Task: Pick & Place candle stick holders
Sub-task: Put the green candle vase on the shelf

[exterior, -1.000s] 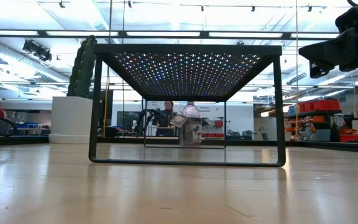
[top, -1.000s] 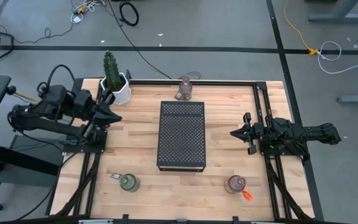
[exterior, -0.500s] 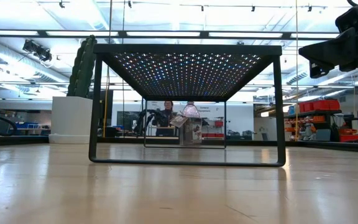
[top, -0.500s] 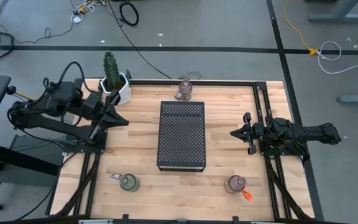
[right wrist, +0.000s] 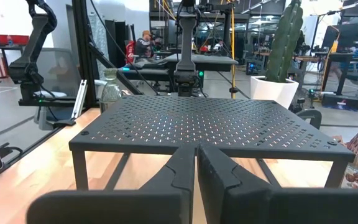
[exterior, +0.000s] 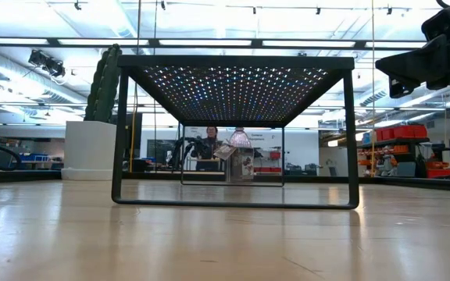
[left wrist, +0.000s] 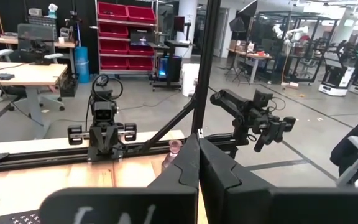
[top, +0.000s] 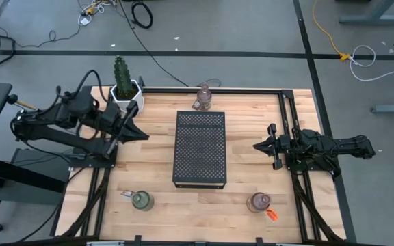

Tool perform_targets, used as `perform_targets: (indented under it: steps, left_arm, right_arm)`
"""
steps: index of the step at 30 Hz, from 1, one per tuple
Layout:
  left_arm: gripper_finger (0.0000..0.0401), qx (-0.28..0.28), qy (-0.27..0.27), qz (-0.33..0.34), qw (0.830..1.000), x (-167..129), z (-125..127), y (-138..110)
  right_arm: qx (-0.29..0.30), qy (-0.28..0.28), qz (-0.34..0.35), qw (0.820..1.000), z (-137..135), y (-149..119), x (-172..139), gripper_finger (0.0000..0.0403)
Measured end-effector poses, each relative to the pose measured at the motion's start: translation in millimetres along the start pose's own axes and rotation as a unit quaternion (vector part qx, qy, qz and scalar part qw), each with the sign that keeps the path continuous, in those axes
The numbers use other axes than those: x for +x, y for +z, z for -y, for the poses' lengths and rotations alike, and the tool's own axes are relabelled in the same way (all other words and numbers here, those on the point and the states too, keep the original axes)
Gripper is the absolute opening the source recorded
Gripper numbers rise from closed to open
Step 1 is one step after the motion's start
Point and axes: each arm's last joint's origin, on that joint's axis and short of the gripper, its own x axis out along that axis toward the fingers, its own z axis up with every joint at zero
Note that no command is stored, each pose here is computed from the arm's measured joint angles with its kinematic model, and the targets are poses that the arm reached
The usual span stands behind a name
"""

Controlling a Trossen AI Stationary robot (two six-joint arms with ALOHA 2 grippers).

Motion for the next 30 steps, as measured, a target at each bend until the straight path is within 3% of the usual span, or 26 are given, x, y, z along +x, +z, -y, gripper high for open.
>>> perform_targets:
  steps: [17, 30]
  left_arm:
    - [0.0003, -0.007, -0.051, -0.073, 0.996, 12, 4, -15]
    - [0.0003, -0.023, -0.114, -0.182, 0.976, 28, 24, -40]
  right_arm:
    - [0.000, 0.000, 0.000, 1.000, 0, 0, 0, 0.0023]
    - [0.000, 0.000, 0.000, 1.000, 0, 0, 0, 0.0023]
